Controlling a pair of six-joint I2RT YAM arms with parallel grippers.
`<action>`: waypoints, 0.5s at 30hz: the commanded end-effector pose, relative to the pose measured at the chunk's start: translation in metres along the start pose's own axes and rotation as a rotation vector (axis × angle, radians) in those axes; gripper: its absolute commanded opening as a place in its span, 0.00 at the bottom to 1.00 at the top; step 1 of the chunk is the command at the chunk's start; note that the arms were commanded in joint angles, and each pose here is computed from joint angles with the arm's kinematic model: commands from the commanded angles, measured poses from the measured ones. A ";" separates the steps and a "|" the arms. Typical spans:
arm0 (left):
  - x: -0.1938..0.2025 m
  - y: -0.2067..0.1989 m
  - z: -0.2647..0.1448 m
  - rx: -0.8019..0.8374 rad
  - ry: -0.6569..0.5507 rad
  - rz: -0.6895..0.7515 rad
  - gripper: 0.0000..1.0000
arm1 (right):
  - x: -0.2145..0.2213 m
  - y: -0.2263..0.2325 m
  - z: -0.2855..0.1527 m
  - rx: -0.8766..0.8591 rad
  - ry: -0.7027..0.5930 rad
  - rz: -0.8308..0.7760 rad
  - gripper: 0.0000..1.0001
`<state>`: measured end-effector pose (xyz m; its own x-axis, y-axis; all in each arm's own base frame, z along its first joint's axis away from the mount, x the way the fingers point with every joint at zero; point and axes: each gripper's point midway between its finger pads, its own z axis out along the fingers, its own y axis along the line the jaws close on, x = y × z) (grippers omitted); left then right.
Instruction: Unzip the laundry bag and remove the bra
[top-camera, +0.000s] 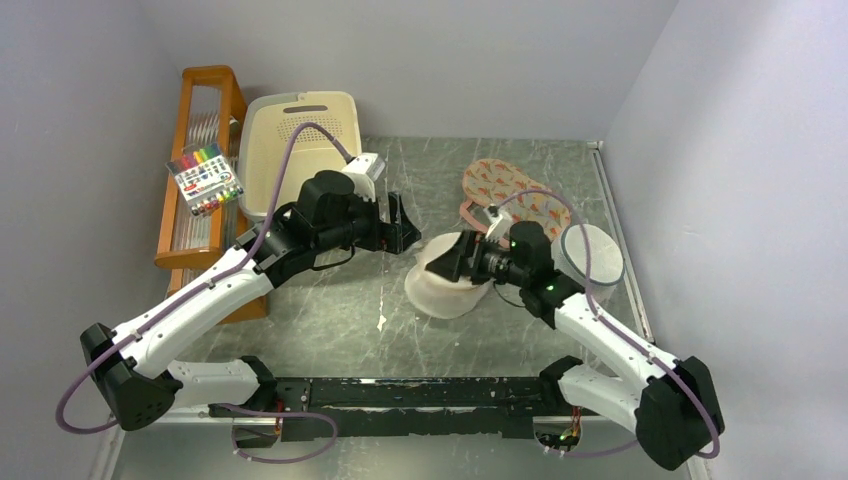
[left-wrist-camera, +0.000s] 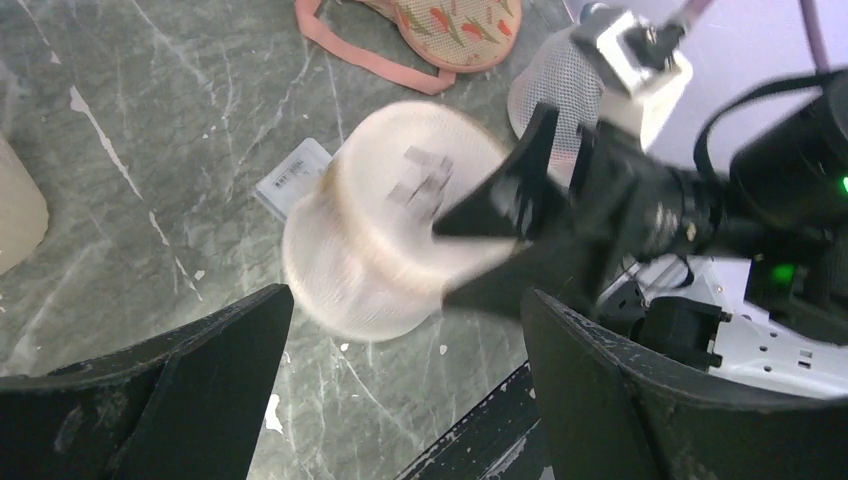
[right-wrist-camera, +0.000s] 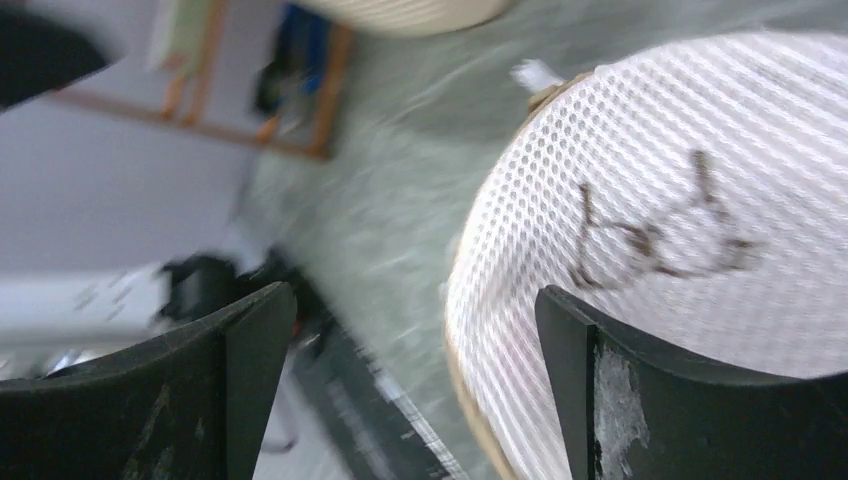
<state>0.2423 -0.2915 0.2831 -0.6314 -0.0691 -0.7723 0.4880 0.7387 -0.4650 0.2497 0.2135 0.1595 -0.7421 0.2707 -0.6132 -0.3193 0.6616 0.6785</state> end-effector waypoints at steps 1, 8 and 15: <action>-0.005 0.006 -0.001 -0.055 -0.028 -0.019 0.96 | 0.001 0.102 -0.011 -0.428 0.004 0.050 0.92; 0.006 0.004 0.012 -0.048 0.016 -0.059 0.96 | -0.038 0.070 -0.022 -0.108 -0.107 -0.170 0.98; 0.032 0.008 0.027 -0.096 0.085 -0.090 0.96 | -0.036 0.012 -0.023 0.181 -0.071 -0.246 0.97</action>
<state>0.2482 -0.3032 0.2544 -0.6922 -0.0763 -0.7177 0.4103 0.7765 -0.4782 0.2545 0.2293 0.2477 -0.5767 0.2458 -0.7791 -0.4805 0.6693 0.5667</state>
